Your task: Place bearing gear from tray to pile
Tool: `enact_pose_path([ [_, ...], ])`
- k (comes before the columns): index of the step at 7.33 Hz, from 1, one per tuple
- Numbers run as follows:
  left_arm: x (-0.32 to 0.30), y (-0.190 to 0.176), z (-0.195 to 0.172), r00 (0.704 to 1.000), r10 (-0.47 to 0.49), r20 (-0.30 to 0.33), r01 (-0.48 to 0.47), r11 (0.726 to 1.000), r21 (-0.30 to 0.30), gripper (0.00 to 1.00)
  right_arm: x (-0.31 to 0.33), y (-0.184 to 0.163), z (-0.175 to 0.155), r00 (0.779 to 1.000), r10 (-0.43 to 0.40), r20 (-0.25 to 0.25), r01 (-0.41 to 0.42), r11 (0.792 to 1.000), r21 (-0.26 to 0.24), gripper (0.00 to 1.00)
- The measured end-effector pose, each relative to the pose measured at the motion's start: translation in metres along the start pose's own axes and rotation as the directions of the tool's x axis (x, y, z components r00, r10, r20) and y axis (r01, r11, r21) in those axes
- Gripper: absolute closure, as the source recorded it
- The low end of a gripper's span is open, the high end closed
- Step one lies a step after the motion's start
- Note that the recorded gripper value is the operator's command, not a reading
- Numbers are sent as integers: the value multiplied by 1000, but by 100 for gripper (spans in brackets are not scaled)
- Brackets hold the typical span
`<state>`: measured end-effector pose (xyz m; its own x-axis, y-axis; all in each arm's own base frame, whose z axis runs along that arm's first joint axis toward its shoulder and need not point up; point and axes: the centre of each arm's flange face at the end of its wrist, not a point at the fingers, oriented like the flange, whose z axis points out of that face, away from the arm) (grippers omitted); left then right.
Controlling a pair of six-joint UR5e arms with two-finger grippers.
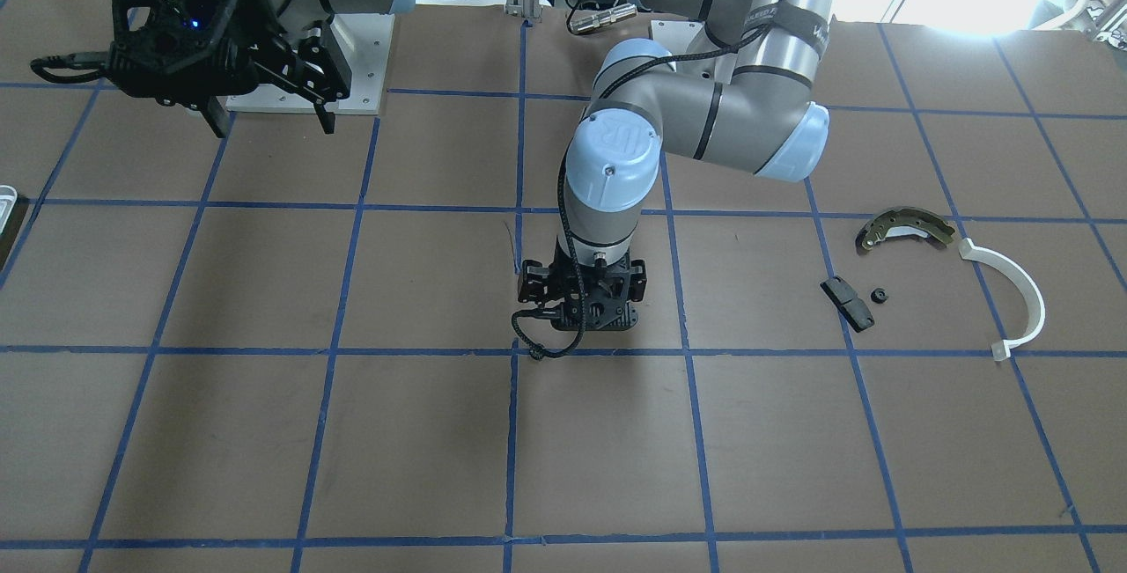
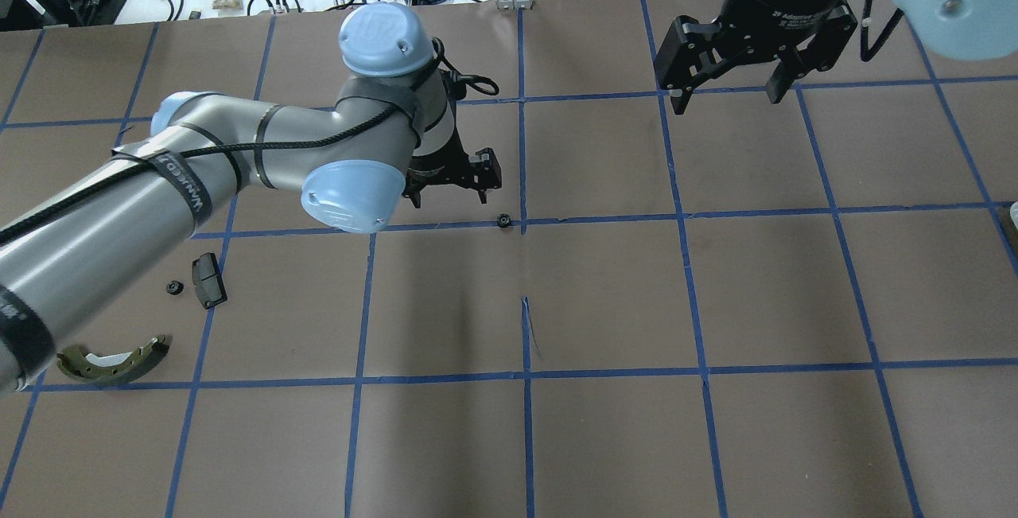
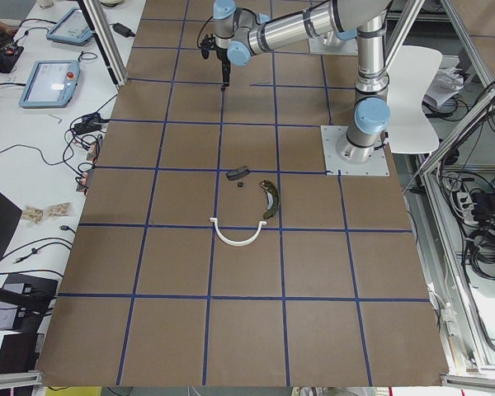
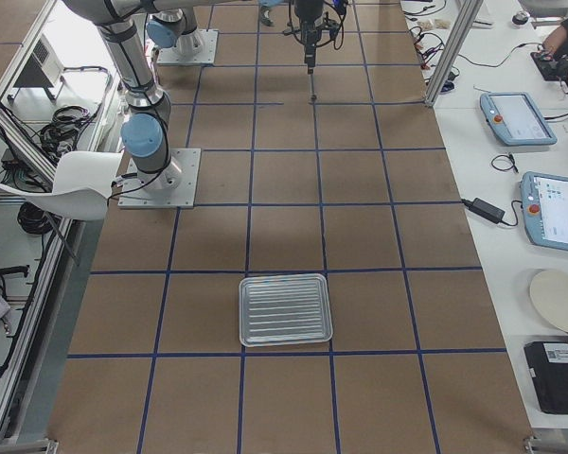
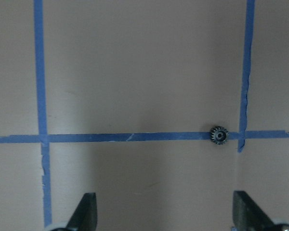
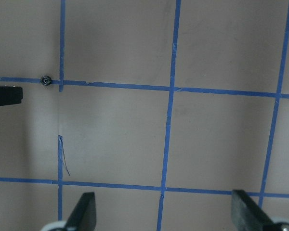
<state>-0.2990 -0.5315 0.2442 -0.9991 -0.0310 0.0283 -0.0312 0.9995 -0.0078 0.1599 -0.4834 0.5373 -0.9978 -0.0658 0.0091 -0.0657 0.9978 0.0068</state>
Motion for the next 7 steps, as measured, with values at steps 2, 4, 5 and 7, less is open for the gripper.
enact_pose_path([
  [2,23,-7,31,1000,-20,9,20,1000,7,9,6,7,-7,1000,6,-25,-7,1000,-19,0],
  [4,38,-10,63,998,-19,53,20,1000,-9,21,7,6,-10,999,16,-27,-16,1000,-3,0],
  [5,42,-11,73,998,-15,62,16,1000,-13,30,6,5,-10,999,29,-26,-29,999,18,0],
  [7,46,-17,79,998,-12,63,12,1000,-6,52,4,0,-11,997,77,-21,-76,996,56,0],
])
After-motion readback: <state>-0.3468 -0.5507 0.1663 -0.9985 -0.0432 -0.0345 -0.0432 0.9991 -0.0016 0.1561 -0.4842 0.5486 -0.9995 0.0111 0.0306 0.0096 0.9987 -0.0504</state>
